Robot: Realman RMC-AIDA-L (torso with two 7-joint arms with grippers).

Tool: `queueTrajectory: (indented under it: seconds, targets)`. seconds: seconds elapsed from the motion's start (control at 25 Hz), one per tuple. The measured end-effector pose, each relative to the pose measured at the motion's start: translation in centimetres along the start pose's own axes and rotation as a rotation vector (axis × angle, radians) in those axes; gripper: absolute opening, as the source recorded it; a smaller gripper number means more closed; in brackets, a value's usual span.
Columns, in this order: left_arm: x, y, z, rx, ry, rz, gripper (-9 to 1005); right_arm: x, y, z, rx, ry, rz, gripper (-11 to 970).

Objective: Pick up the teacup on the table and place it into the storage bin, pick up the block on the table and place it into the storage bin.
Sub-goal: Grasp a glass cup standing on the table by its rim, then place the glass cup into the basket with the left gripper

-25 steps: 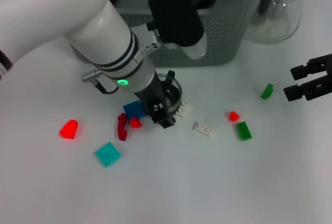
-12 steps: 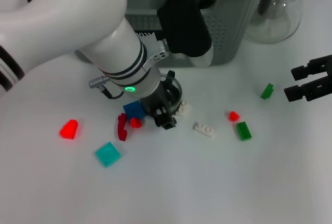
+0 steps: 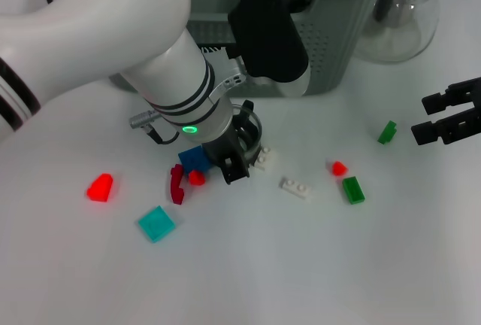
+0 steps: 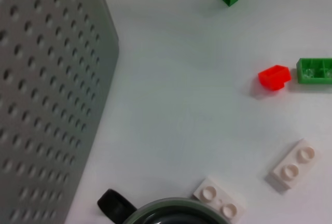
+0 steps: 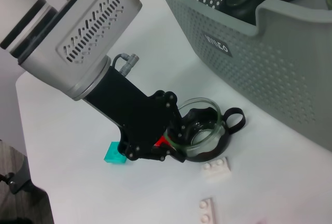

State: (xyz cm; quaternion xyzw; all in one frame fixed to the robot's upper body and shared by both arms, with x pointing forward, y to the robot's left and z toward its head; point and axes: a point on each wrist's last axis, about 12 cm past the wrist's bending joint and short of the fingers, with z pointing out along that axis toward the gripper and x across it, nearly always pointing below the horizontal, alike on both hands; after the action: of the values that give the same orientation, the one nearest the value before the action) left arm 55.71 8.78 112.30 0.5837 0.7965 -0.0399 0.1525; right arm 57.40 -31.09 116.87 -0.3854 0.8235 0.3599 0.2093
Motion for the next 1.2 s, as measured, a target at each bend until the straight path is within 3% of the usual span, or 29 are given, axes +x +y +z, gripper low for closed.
queueTrajectory:
  seconds: [0.2, 0.4, 0.56, 0.76, 1.04, 1.2]
  targets:
    - [-0.2, -0.3, 0.0, 0.002, 0.006, 0.012, 153, 0.0, 0.0, 0.0, 0.001, -0.002, 0.000, 916]
    - [-0.3, -0.6, -0.5, 0.000, -0.009, 0.011, 51, 0.0, 0.0, 0.0, 0.001, -0.003, 0.001, 916]
    - [-0.2, -0.3, -2.3, -0.009, -0.062, -0.027, 51, 0.0, 0.0, 0.0, 0.002, 0.000, -0.001, 916]
    - [0.9, 1.0, -7.8, 0.012, -0.234, -0.159, 51, -0.1, -0.1, -0.2, 0.005, 0.001, -0.005, 916]
    - [3.1, 2.5, -15.6, 0.194, -0.494, -0.272, 51, -0.2, -0.1, -0.2, 0.010, 0.019, 0.003, 915]
    - [3.5, 4.8, -20.0, 0.141, -0.614, -0.270, 50, -0.2, -0.1, -0.2, 0.011, 0.019, 0.005, 915]
